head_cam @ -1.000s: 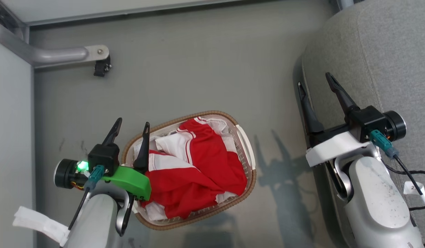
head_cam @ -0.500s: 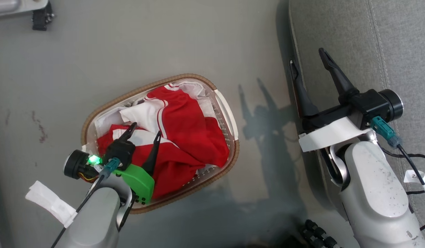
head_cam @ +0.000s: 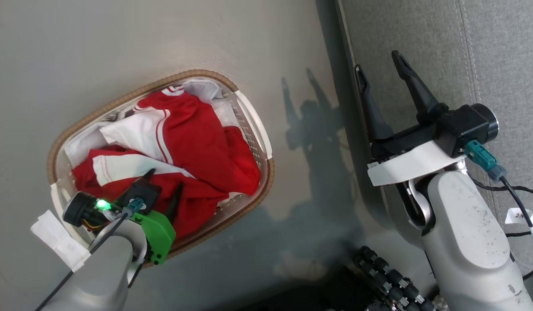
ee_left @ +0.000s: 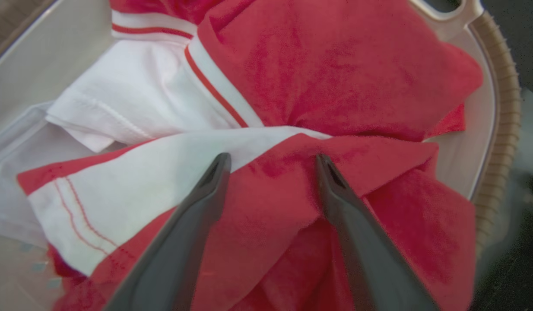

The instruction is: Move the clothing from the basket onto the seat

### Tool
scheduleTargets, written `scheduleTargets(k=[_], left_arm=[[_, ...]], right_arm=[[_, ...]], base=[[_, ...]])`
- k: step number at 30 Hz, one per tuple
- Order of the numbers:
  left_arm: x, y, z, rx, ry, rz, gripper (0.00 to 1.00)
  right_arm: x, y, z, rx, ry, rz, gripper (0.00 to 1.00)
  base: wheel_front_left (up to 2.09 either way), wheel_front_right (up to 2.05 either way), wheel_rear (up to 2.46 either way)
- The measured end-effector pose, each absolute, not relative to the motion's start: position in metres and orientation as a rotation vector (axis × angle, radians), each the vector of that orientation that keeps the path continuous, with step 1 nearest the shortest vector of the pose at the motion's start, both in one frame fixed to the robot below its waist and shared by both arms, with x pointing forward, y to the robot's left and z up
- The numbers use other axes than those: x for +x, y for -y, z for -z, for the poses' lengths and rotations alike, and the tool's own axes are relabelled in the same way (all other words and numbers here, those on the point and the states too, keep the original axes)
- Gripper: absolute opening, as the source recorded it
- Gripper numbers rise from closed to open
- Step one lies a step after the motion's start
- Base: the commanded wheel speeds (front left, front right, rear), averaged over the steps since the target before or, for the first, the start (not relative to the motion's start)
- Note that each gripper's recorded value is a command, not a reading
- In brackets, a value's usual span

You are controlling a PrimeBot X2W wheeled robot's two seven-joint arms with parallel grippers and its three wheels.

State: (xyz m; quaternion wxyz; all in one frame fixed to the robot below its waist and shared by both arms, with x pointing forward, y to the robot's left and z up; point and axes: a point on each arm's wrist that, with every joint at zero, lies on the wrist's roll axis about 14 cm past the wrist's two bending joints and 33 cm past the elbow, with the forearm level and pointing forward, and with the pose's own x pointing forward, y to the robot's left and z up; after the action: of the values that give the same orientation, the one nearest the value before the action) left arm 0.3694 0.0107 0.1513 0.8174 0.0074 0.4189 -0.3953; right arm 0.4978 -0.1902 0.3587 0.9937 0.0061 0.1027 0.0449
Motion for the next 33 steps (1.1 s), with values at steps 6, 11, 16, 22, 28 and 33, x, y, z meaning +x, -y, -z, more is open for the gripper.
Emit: scheduleTargets(k=[6,11,16,22,28,33], left_arm=[[0.355,-0.012,-0.126,0.085,-0.964,0.911,1.0],[0.35,-0.014,-0.107,0.151,-1.009,0.958,1.0],[0.347,-0.011,-0.094,0.189,-1.045,0.993,1.0],[0.346,-0.01,-0.085,0.232,-1.059,1.033,0.51],[0.347,-0.011,-0.088,0.23,-1.073,1.014,0.0],[0.348,-0.009,-0.101,0.208,-1.062,0.991,0.0]], right_arm=[[0.493,0.198,-0.343,0.01,-0.246,-0.071,1.0],[0.491,0.201,-0.334,0.013,-0.268,-0.062,1.0],[0.491,0.203,-0.327,0.021,-0.282,-0.058,1.0],[0.489,0.201,-0.319,0.033,-0.299,-0.059,1.0],[0.489,0.201,-0.323,0.037,-0.295,-0.058,1.0],[0.491,0.204,-0.337,0.03,-0.267,-0.053,1.0]], base=[[0.0,0.0,0.0],[0.0,0.0,0.0],[0.0,0.0,0.0],[0.0,0.0,0.0],[0.0,0.0,0.0],[0.0,0.0,0.0]])
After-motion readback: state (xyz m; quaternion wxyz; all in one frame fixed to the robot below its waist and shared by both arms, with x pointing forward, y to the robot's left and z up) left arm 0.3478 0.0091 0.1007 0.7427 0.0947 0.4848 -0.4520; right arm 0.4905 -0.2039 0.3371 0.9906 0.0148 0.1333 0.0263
